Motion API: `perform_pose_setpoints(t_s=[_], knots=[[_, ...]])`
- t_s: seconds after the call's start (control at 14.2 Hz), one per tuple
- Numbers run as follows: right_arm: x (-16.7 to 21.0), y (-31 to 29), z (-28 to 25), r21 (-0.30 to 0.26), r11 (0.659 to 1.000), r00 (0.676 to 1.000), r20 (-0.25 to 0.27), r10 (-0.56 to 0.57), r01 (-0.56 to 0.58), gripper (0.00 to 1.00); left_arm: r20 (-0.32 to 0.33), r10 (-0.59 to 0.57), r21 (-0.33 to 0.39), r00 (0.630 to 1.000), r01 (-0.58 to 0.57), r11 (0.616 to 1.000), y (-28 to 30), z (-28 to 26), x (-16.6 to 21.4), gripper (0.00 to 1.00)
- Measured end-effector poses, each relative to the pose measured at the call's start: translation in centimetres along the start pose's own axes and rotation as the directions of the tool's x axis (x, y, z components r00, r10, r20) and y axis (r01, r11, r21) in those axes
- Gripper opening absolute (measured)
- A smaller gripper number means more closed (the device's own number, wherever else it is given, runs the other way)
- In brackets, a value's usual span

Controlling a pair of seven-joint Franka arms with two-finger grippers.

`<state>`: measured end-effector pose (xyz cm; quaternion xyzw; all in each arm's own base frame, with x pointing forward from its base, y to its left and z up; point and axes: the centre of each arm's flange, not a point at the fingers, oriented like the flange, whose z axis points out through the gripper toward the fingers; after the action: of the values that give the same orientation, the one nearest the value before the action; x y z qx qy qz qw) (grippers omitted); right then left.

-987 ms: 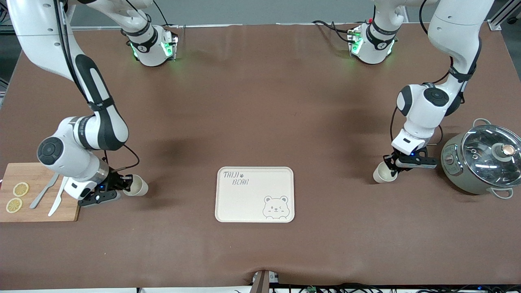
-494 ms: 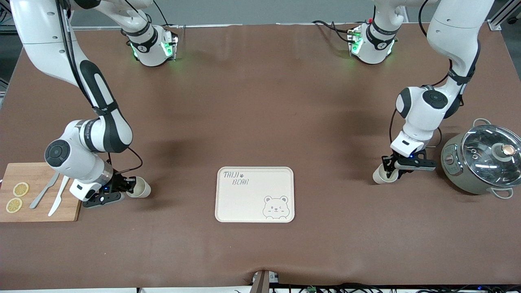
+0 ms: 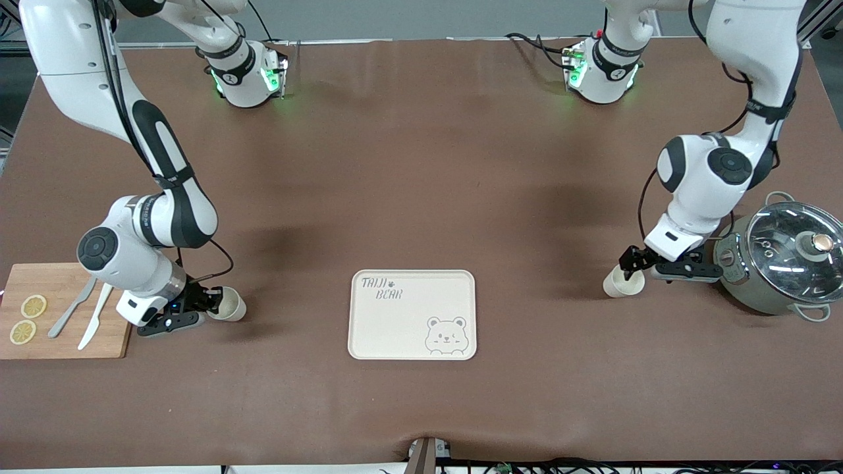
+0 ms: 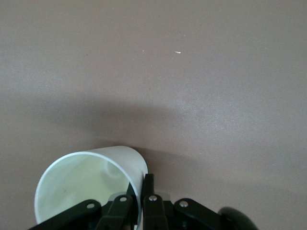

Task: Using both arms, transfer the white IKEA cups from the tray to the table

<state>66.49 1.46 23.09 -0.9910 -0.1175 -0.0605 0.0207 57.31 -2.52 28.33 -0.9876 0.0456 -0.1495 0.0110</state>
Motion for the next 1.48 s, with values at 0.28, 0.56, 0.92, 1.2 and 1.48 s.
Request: perform_pose_setpoints(t_s=[0.28, 0.56, 0.92, 1.2, 1.48], knots=[[0.5, 0.3, -0.7, -0.001, 1.0, 1.0, -0.005, 0.003, -0.003, 0.53, 0.127, -0.016, 0.002, 0.992, 0.016, 1.0, -0.5, -7.7, 4.1, 1.0], [2.9, 0.9, -6.0, 0.04, 0.999, 0.992, 0.126, 0.0, -0.005, 0.93, 0.192, -0.061, -0.037, 0.979, 0.069, 0.997, 0.4, -18.2, 10.1, 1.0], [2.9, 3.4, -21.8, 0.069, 0.997, 0.974, 0.223, 0.025, -0.041, 1.0, 0.236, -0.033, -0.058, 0.971, 0.048, 0.997, 4.2, -25.2, 12.8, 1.0], [-1.2, 5.8, -31.3, 0.063, 0.994, 0.972, 0.222, 0.078, -0.094, 1.0, 0.255, -0.016, -0.063, 0.967, 0.033, 0.997, 4.8, -28.8, 12.6, 1.0], [-5.0, 7.1, -36.2, 0.047, 0.99, 0.975, 0.182, 0.124, -0.135, 1.0, 0.252, -0.012, -0.064, 0.968, 0.029, 0.998, 4.2, -34.2, 11.3, 1.0]])
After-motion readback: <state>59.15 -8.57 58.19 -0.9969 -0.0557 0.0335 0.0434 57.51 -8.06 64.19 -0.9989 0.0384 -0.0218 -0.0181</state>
